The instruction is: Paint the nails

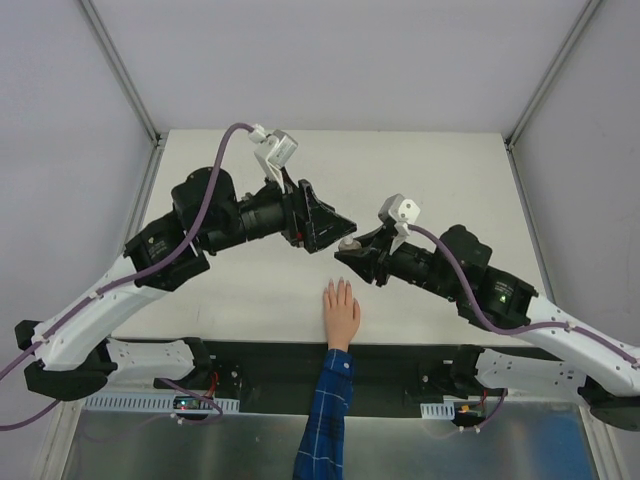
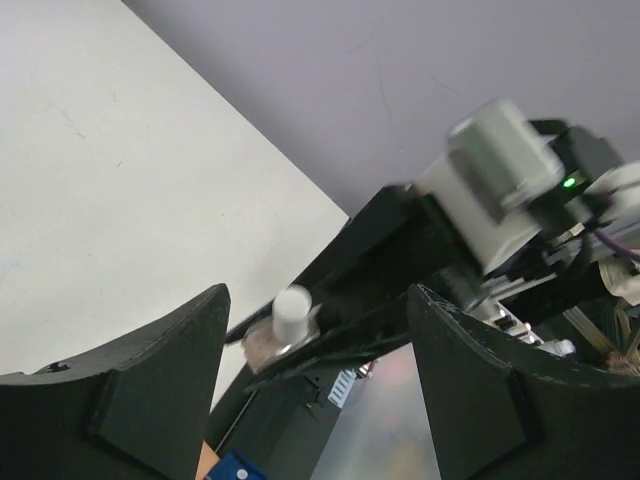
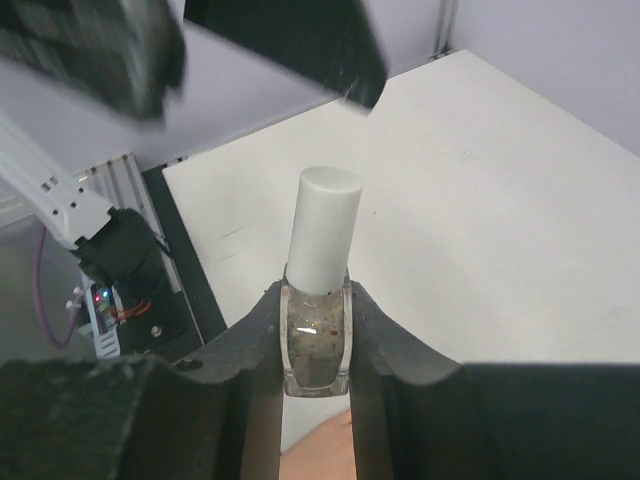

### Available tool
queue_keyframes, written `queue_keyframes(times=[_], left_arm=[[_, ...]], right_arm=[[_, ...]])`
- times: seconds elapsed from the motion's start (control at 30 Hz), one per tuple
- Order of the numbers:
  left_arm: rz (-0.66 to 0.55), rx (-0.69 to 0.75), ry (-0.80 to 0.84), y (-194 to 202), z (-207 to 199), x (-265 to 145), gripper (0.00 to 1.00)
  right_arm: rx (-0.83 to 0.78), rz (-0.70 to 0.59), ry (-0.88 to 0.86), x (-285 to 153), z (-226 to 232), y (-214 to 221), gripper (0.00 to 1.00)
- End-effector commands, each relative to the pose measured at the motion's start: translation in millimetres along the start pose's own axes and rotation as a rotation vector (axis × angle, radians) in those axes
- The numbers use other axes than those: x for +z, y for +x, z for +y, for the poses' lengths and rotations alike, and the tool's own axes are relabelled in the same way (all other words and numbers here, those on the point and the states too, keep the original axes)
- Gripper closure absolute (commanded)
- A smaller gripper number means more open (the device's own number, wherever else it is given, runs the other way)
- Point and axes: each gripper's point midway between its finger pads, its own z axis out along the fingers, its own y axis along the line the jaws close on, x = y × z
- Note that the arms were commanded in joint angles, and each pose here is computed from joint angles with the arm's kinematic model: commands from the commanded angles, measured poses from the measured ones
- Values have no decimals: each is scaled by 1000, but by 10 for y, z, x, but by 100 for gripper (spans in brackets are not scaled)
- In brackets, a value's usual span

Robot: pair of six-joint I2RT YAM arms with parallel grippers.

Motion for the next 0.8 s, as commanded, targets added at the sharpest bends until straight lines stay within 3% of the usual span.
queue_keyframes(times=[0.0, 0.07, 0.27, 0.6, 0.77], left_arm=[[141, 28, 22, -65, -189, -157, 32], [232, 32, 2, 92, -134, -160, 33], [264, 67, -58, 161, -14, -329, 36], [304, 86, -54, 235, 21, -280, 37], [311, 92, -55, 243, 36, -225, 46]], right_arm=[[-3, -11, -147, -30, 253, -157, 99], [-13, 1, -160, -35, 268, -143, 100], [-27, 20, -189, -45, 287, -142, 100], [-25, 43, -228, 17, 341, -133, 100], [-23, 44, -217, 35, 320, -122, 100]])
